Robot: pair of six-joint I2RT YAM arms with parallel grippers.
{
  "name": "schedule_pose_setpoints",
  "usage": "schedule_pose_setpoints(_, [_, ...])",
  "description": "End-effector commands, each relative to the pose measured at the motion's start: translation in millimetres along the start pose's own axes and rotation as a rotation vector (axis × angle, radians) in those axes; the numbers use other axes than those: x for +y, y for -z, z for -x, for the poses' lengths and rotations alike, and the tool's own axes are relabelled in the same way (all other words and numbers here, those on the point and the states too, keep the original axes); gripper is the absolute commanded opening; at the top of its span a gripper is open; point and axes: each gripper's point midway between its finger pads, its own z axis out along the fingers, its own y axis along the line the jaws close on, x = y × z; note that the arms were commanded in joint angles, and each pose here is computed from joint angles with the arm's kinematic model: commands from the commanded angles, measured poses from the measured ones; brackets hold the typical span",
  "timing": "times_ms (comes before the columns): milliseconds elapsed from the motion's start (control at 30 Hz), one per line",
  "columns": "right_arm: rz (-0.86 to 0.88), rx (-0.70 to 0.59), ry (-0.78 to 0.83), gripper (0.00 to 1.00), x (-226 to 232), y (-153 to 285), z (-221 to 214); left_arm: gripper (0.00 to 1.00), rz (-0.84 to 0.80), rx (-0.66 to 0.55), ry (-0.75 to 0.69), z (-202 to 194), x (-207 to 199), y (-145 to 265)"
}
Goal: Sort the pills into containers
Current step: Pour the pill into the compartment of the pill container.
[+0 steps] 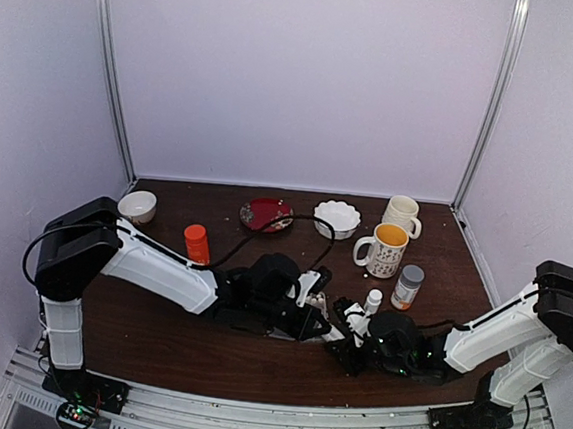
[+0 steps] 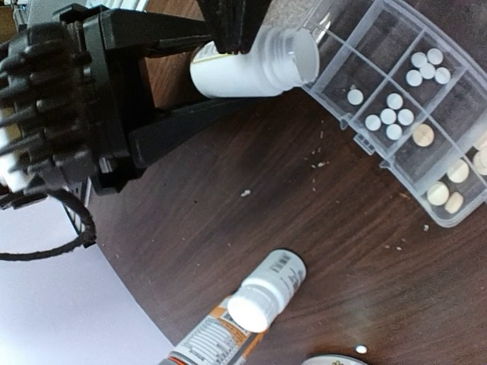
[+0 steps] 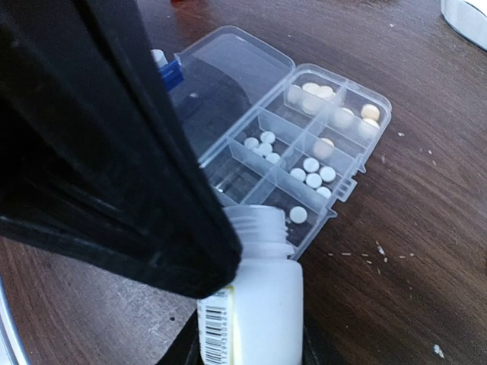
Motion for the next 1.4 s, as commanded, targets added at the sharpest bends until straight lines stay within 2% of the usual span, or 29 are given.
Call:
schedule_pose_setpoints(0, [0.0,0.01,-0.012,0.0,0,-2,1,0.0,-0.019,0.0,0.02,-1,-1,-9])
schedule_pose_setpoints(133, [0.0,0.016,-0.012,0.0,0,-2,1,0.0,-0.005,0.029,0.007,-2,0,-12])
schedule_pose_setpoints(500, [0.01,0.008,-0.017,0.0,1,5,3,0.0,-0.033,-0.086,-0.036,32,-23,16])
schedule_pose_setpoints(1000, [-0.014,0.056,-0.015,0.0,-3,7,-3,0.0,-0.062,-0.141,-0.073,47,-39,21])
schedule_pose_setpoints(1367, [-0.011,0.082,-0.008,0.0,1,2,-1,0.0,-0.031,-0.037,-0.043,18,-25,-10])
